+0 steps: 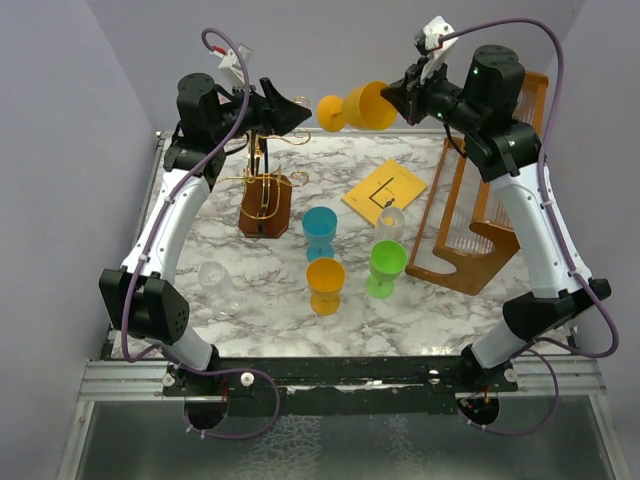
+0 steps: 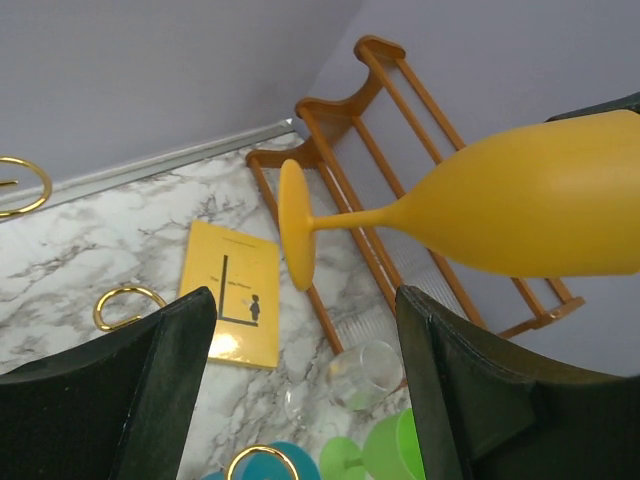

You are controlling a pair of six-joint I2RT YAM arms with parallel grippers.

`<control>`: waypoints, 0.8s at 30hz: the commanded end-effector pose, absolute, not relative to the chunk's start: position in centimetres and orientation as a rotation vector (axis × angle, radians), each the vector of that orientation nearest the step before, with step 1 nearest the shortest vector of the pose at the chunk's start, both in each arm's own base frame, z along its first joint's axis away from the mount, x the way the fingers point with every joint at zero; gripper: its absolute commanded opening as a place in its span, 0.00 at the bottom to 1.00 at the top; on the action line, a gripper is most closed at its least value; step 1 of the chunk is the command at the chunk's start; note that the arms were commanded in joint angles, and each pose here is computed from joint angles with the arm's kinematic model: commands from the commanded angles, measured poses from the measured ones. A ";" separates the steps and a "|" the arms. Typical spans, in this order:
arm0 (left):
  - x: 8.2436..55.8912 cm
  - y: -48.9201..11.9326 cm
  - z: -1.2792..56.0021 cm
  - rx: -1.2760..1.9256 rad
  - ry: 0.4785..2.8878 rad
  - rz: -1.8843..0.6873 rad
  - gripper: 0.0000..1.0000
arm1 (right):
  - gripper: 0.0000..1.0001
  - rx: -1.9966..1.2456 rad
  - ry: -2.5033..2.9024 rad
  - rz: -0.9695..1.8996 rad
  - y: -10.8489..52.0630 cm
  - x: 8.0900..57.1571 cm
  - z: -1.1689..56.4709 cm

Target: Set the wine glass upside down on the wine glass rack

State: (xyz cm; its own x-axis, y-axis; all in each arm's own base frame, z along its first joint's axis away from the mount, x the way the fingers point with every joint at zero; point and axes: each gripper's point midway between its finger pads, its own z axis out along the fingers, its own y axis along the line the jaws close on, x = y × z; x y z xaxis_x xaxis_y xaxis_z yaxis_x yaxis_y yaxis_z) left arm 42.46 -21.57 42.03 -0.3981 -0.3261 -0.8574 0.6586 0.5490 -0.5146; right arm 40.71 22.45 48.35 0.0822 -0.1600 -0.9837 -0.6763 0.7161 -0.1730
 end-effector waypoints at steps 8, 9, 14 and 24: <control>40.4 -23.6 41.1 0.362 1.660 -1.261 0.62 | 0.01 -0.784 1.418 0.693 25.0 36.9 49.6; 40.3 -23.6 40.9 0.365 1.669 -1.265 0.59 | 0.01 -0.788 1.417 0.703 25.1 36.8 49.6; 39.6 -23.7 40.2 0.380 1.690 -1.279 0.45 | 0.01 -0.799 1.414 0.732 25.4 36.4 49.4; 39.0 -23.5 39.9 0.363 1.715 -1.288 0.20 | 0.01 -0.800 1.405 0.723 25.4 36.4 49.2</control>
